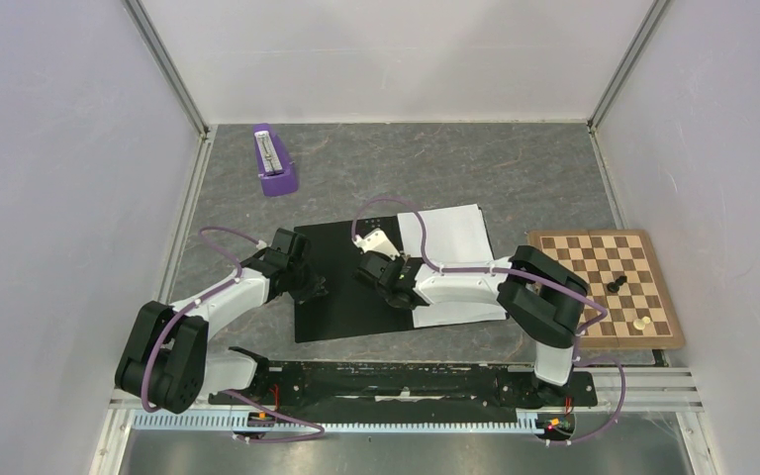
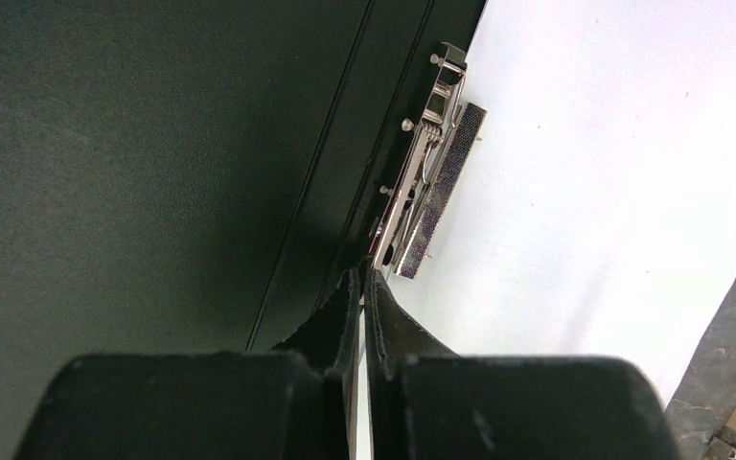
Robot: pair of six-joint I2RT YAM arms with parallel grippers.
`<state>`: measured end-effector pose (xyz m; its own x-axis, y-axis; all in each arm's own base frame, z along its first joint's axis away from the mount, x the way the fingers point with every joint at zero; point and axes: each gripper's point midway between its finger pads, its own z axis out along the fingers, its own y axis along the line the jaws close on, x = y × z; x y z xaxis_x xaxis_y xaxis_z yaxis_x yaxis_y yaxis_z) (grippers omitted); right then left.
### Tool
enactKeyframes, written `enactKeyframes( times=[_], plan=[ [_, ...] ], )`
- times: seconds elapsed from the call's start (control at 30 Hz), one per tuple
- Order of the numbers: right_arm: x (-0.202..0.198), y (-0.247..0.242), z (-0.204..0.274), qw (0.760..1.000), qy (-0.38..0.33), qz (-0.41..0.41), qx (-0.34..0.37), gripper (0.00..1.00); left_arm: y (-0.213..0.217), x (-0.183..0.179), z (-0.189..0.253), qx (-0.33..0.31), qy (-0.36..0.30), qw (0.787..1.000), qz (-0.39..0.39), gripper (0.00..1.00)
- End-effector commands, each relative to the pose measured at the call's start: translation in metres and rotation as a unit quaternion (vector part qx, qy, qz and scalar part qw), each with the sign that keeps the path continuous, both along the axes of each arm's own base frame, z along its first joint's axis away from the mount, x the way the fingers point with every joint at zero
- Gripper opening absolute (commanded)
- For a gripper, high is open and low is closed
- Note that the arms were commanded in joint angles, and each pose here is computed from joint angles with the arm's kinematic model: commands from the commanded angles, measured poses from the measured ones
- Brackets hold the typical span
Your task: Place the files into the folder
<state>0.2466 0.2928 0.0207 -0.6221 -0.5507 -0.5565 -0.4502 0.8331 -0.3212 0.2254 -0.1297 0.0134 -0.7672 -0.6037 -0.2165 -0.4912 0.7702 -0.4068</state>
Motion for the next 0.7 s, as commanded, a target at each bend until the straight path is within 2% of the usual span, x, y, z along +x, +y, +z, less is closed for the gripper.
enactKeyframes(
  times=[0.0,0.47,0.67],
  plan=[
    [-0.037,0.008,-0.041,0.996,0.089,0.03,-0.005,0.0,0.016,-0.013,-0.021,0.043,0.027,0.999,-0.001,0.02],
    [-0.07,0.033,-0.073,0.977,0.18,0.1,0.048,0.0,0.013,-0.011,-0.018,0.039,0.022,0.999,-0.002,0.02],
    [-0.083,0.032,-0.093,0.965,0.231,0.116,0.041,0.0,0.01,-0.014,-0.019,0.039,0.023,0.999,-0.005,0.02]
  ],
)
